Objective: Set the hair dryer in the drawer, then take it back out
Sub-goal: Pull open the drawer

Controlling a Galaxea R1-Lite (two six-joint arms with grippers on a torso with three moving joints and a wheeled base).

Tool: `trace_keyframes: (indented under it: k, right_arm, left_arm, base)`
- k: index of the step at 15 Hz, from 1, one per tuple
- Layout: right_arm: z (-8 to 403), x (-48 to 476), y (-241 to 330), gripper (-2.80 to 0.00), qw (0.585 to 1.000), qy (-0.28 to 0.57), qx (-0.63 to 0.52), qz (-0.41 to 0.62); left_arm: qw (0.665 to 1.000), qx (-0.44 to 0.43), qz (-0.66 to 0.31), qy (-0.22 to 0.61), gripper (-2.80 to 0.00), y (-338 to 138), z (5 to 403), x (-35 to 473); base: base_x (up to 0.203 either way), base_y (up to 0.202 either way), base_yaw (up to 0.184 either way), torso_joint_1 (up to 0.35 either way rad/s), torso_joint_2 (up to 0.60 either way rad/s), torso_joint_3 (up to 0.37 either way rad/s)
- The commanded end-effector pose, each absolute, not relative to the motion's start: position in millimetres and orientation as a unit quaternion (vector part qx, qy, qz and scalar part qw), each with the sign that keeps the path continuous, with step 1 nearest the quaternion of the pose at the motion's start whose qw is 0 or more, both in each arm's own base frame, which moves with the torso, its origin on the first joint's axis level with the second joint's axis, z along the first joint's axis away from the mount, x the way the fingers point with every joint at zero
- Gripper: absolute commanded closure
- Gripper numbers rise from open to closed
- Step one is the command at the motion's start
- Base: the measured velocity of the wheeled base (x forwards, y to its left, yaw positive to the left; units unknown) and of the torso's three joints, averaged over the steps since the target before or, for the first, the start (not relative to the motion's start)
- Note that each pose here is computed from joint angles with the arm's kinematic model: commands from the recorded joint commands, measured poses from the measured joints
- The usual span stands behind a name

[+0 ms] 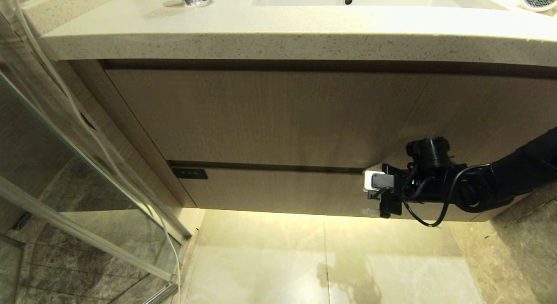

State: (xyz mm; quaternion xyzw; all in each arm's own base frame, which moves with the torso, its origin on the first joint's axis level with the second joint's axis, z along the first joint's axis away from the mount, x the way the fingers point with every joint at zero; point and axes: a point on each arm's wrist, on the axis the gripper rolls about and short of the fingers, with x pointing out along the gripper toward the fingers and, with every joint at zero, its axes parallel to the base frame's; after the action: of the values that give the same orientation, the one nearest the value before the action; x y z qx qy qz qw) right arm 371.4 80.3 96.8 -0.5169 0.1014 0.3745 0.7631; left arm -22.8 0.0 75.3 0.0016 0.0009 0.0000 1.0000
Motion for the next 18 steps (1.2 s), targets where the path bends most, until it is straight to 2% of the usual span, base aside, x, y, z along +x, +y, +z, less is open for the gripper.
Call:
trace_keyframes:
  k: [1, 7, 18]
  right_arm:
    - [92.1, 372.5, 83.3, -2.80, 0.763, 0.091, -0.519, 0.374]
    - [84.3, 380.4, 88.9, -2.80, 0.777, 0.077, -0.513, 0.356]
    - [54.9, 376.7, 93.1, -2.80, 0.771, 0.130, -0.508, 0.362]
  left_arm:
    - [1.000, 0.002, 0.000, 0.001, 0.00, 0.0, 75.3, -22.8]
    - [1.000, 0.002, 0.000, 0.001, 0.00, 0.0, 75.3, -22.8]
    - [1.000, 0.002, 0.000, 0.001, 0.00, 0.0, 75.3, -22.8]
  base:
    - [0.000, 0.000, 0.000, 0.000, 0.00, 0.000]
    - [0.000, 0.000, 0.000, 0.000, 0.00, 0.000]
    - [0.000, 0.000, 0.000, 0.000, 0.00, 0.000]
